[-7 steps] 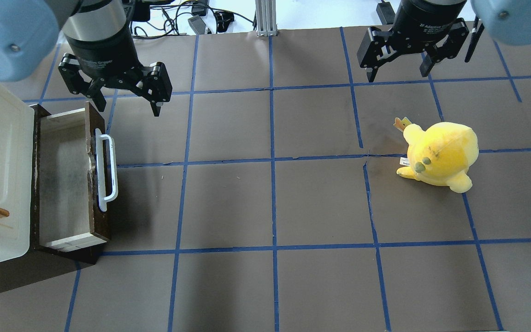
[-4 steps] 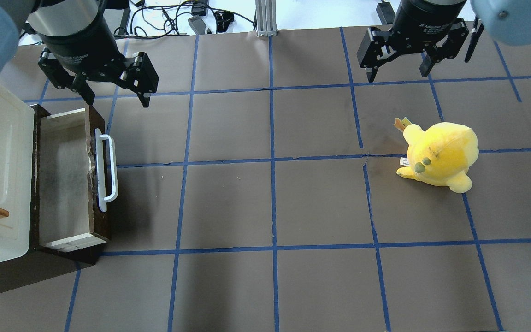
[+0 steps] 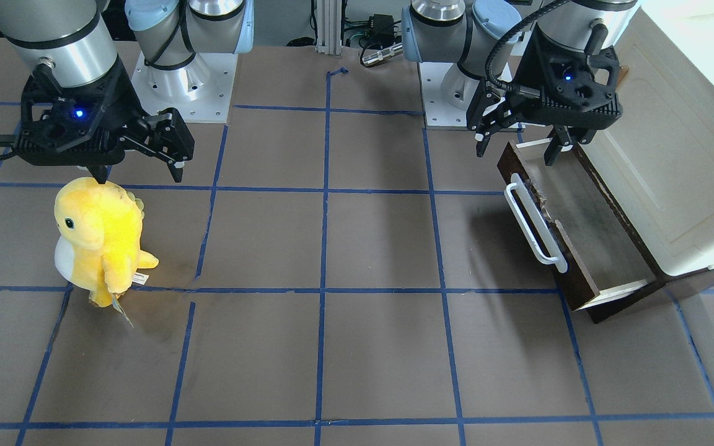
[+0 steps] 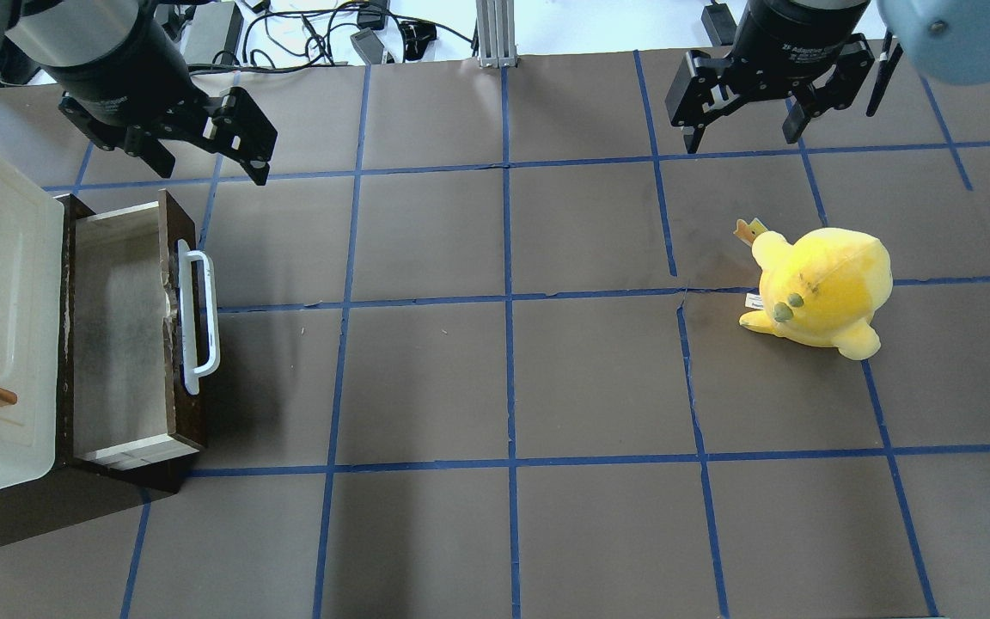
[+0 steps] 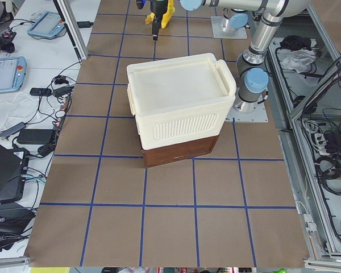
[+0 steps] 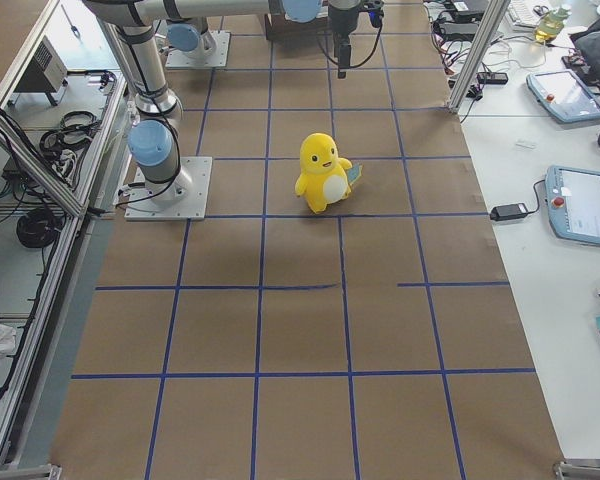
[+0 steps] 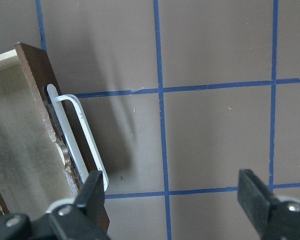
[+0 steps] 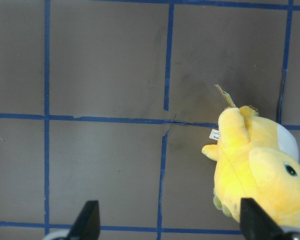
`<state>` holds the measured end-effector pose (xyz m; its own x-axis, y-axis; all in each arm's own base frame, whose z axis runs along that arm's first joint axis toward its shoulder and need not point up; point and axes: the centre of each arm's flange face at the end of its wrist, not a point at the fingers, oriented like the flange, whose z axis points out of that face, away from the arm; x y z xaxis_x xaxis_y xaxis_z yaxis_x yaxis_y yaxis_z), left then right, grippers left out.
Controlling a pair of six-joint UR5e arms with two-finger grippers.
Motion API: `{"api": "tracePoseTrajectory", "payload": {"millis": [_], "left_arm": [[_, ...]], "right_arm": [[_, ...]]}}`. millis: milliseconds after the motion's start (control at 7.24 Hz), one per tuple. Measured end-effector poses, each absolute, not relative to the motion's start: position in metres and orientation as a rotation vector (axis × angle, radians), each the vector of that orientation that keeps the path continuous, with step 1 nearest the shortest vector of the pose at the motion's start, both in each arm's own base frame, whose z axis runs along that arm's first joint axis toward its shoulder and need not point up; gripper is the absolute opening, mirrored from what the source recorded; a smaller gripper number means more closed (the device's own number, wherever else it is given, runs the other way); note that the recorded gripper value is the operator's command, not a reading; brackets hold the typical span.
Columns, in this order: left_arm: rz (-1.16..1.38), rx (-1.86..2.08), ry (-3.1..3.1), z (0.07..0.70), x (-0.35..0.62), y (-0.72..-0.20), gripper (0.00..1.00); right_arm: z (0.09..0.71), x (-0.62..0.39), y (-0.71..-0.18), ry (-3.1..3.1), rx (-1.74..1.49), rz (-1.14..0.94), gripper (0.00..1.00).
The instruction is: Pull drawer sideways
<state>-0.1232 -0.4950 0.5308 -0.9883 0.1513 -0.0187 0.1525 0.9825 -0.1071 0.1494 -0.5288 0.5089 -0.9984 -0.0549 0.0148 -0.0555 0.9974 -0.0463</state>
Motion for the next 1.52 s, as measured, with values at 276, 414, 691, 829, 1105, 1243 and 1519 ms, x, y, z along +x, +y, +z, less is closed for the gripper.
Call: {"api": "tracePoseTrajectory", "payload": {"millis": [276, 414, 691, 829, 1105, 1243, 1519], "left_arm": [[-0.198, 0.235, 3.110, 0.5355, -0.1163, -0.4947, 0.95], [-0.205, 0.216, 3.110, 0.5373, -0.1145, -0.4940, 0.95], [-0.215, 0.192, 3.112, 0.5383, -0.1124, -0.4943, 0.95], [-0.221, 0.162, 3.115, 0.5381, -0.1120, -0.4953, 0.95], [-0.228, 0.103, 3.121, 0.5359, -0.1120, -0.4982, 0.96], [-0.230, 0.095, 3.122, 0.5353, -0.1122, -0.4988, 0.96], [-0.228, 0.094, 3.123, 0.5323, -0.1125, -0.4983, 0.98]], "right_arm": [[0.5090, 0.1494, -0.5288, -3.126, 0.086, 0.073, 1.00], [0.5089, 0.1494, -0.5288, -3.126, 0.086, 0.073, 1.00], [0.5089, 0.1494, -0.5288, -3.126, 0.086, 0.073, 1.00], [0.5089, 0.1494, -0.5288, -3.126, 0.086, 0.073, 1.00], [0.5089, 0.1494, -0.5288, -3.126, 0.086, 0.073, 1.00], [0.5089, 0.1494, -0.5288, -3.126, 0.086, 0.073, 1.00], [0.5089, 0.1494, -0.5288, -3.126, 0.086, 0.073, 1.00]]}}
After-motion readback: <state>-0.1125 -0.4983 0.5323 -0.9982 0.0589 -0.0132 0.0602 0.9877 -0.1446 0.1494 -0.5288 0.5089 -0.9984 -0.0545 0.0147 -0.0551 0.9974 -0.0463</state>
